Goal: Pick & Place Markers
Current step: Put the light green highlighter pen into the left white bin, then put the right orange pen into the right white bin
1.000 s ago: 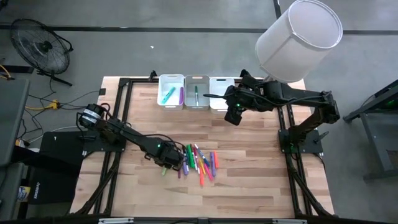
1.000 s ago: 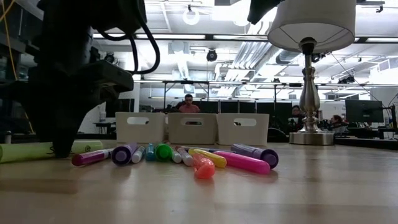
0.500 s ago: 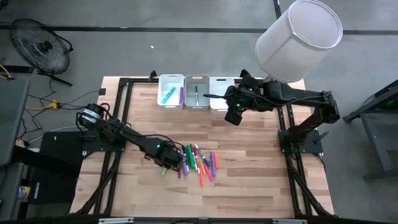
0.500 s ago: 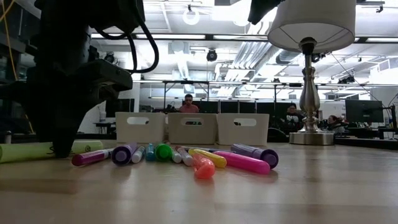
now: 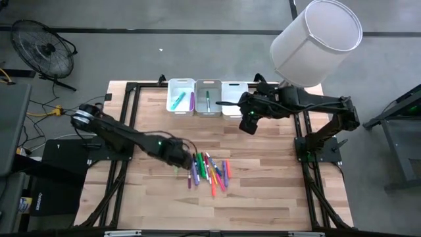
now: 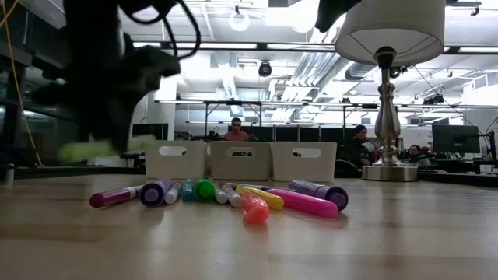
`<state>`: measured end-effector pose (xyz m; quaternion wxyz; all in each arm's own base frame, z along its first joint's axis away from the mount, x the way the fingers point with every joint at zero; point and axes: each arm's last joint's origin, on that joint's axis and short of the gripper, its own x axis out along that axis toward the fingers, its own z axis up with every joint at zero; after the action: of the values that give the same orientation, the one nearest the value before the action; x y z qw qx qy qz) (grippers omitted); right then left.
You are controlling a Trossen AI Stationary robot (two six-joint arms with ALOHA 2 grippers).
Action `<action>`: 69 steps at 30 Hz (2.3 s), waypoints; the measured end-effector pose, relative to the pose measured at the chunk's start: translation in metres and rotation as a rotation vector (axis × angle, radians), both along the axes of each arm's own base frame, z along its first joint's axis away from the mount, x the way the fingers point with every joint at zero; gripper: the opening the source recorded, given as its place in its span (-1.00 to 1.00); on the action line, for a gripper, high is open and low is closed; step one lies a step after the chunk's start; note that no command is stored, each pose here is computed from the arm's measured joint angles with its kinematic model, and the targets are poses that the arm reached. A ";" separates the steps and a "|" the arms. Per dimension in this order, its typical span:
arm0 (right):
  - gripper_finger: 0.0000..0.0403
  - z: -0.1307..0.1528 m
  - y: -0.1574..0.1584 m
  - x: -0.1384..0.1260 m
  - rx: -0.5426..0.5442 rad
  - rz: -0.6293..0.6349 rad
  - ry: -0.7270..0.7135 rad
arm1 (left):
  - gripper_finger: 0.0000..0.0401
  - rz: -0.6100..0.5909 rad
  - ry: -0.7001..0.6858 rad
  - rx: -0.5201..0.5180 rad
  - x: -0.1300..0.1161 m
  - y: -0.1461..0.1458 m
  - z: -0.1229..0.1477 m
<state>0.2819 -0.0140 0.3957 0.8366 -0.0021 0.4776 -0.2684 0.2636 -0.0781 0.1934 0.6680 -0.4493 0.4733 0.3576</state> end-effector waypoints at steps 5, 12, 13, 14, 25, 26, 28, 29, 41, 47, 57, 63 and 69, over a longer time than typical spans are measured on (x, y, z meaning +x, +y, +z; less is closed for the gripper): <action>0.08 -0.020 0.004 0.002 0.009 0.001 0.032 | -0.74 0.027 -0.082 0.072 -0.004 0.032 0.024; 0.08 -0.065 0.012 0.007 0.111 0.007 0.034 | -0.74 0.059 -0.137 0.146 -0.014 0.094 0.048; 0.08 -0.071 0.013 0.007 0.121 0.004 0.035 | -0.74 0.056 -0.132 0.152 -0.016 0.102 0.049; 0.08 -0.075 0.014 0.007 0.129 -0.002 0.036 | -0.74 0.057 -0.140 0.156 -0.017 0.111 0.051; 0.08 -0.088 0.016 0.006 0.189 -0.082 0.010 | -0.74 0.080 -0.227 0.219 -0.036 0.206 0.056; 0.08 -0.088 0.016 0.006 0.195 -0.089 0.004 | -0.74 0.091 -0.234 0.234 -0.039 0.214 0.057; 0.08 -0.088 0.017 0.007 0.208 -0.106 -0.012 | -0.74 0.110 -0.242 0.260 -0.047 0.229 0.058; 0.08 -0.088 0.017 0.007 0.215 -0.114 -0.021 | -0.74 0.118 -0.241 0.269 -0.052 0.236 0.059; 0.08 -0.086 0.014 0.012 0.256 -0.197 -0.111 | -0.74 0.097 -0.227 0.261 -0.063 0.287 0.030; 0.08 -0.085 0.013 0.013 0.245 -0.237 -0.143 | -0.74 0.070 -0.249 0.263 -0.055 0.295 0.021; 0.08 -0.085 0.013 0.013 0.256 -0.264 -0.157 | -0.52 0.061 -0.250 0.246 -0.051 0.297 0.014; 0.08 -0.085 0.013 0.013 0.259 -0.271 -0.161 | -0.15 0.040 -0.251 0.250 -0.051 0.297 0.014; 0.08 -0.085 0.013 0.013 0.259 -0.269 -0.160 | -0.11 0.012 -0.296 0.221 -0.051 0.295 0.017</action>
<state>0.2948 -0.0009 0.3109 0.8216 0.1905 0.4362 -0.3137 0.2126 0.2169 0.2105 0.7737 -0.4235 0.3250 0.3413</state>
